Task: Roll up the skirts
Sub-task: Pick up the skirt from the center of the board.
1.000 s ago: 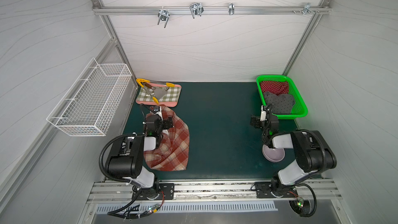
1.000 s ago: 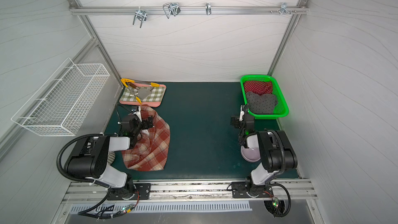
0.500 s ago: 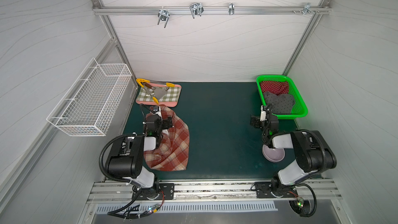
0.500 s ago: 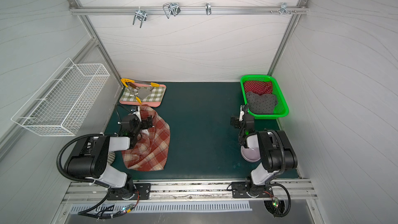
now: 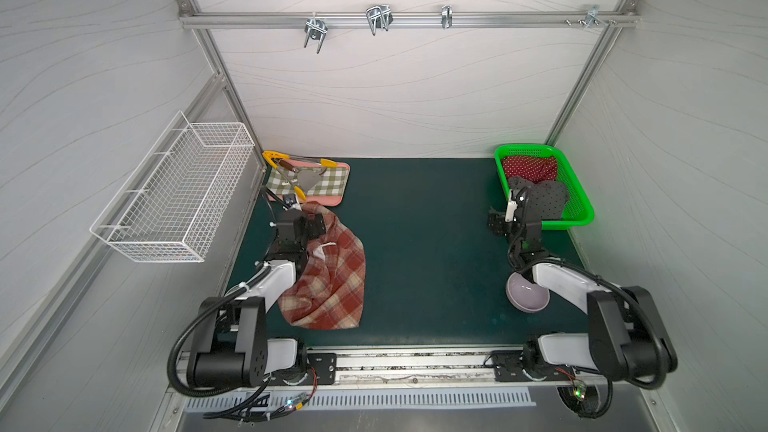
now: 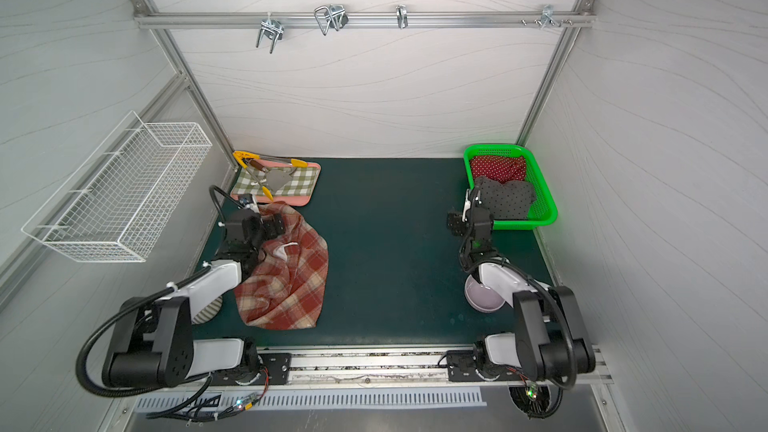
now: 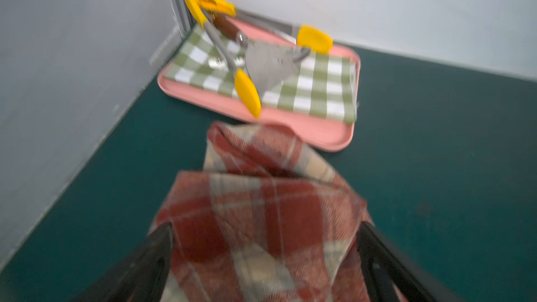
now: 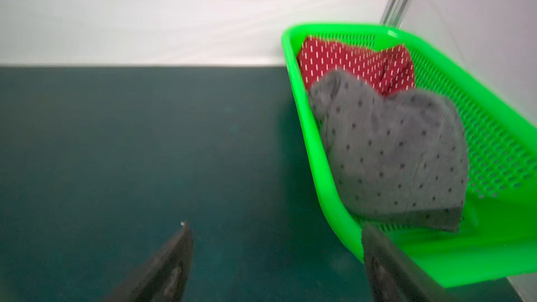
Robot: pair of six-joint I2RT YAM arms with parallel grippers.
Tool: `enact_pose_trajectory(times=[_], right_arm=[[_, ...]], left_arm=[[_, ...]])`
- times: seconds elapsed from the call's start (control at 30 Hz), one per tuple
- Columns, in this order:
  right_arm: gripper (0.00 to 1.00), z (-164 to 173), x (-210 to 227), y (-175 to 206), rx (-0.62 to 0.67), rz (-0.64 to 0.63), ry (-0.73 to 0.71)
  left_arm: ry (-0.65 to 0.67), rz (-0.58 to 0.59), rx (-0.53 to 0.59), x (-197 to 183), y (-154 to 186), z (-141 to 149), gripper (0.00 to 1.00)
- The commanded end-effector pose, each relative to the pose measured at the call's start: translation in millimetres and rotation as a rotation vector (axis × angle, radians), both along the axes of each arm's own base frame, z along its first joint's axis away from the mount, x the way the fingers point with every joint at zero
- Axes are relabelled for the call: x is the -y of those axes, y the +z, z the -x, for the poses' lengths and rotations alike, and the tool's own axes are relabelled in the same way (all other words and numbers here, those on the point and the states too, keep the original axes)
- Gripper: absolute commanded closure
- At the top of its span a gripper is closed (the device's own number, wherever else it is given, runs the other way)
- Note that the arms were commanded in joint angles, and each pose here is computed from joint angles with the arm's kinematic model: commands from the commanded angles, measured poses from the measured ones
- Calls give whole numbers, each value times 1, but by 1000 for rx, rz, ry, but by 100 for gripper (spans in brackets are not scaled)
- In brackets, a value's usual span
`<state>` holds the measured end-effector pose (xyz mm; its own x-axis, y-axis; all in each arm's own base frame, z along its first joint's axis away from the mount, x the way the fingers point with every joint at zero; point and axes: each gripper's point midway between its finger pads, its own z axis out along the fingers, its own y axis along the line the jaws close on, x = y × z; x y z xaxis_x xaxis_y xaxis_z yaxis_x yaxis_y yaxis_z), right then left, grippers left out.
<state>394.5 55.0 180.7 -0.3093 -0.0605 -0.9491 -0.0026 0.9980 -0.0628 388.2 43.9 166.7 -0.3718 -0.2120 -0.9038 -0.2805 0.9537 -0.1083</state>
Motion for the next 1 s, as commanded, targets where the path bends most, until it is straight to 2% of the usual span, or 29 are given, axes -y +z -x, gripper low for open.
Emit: enact_pose_trajectory(times=[0.0,0.07,0.1,0.13,0.17,0.2,0.23,0.27,0.3,0.37,0.5,0.57,0.73,0.87,0.97], right_arm=[[16,25,-40,24,-58,19,93],[23,44,-89,41,-86,-42,270],[25,54,-110,45,-108,-65,346],[26,67,-137,49,-136,-91,456],[27,82,-162,50,-179,-106,558],[27,94,-180,49,-218,-114,628],[27,108,-201,44,-278,-124,707],[26,121,-220,41,-332,-147,775],[25,131,-235,36,-380,-171,818],[20,155,-276,28,-457,-197,937],[20,197,-359,18,-540,-172,1145],[20,209,-397,6,-599,-161,1212],[22,216,-465,-10,-709,-291,1295],[22,217,-497,-26,-788,-362,1325],[23,208,-516,-30,-789,-428,1317]], left_arm=[[159,218,53,-16,50,25,2],[221,377,156,-17,76,47,2],[198,418,203,-13,87,53,2],[129,444,228,-1,99,57,11],[42,458,231,13,110,59,35],[-17,465,231,23,117,62,69],[-29,479,230,27,124,69,96],[3,486,229,23,129,78,100],[24,474,234,20,136,87,97],[69,425,240,11,152,108,64],[227,366,257,-14,171,147,38],[249,349,280,-18,181,160,33],[302,269,300,-28,192,187,25],[352,197,305,-38,195,202,21],[357,184,309,-38,195,207,21]])
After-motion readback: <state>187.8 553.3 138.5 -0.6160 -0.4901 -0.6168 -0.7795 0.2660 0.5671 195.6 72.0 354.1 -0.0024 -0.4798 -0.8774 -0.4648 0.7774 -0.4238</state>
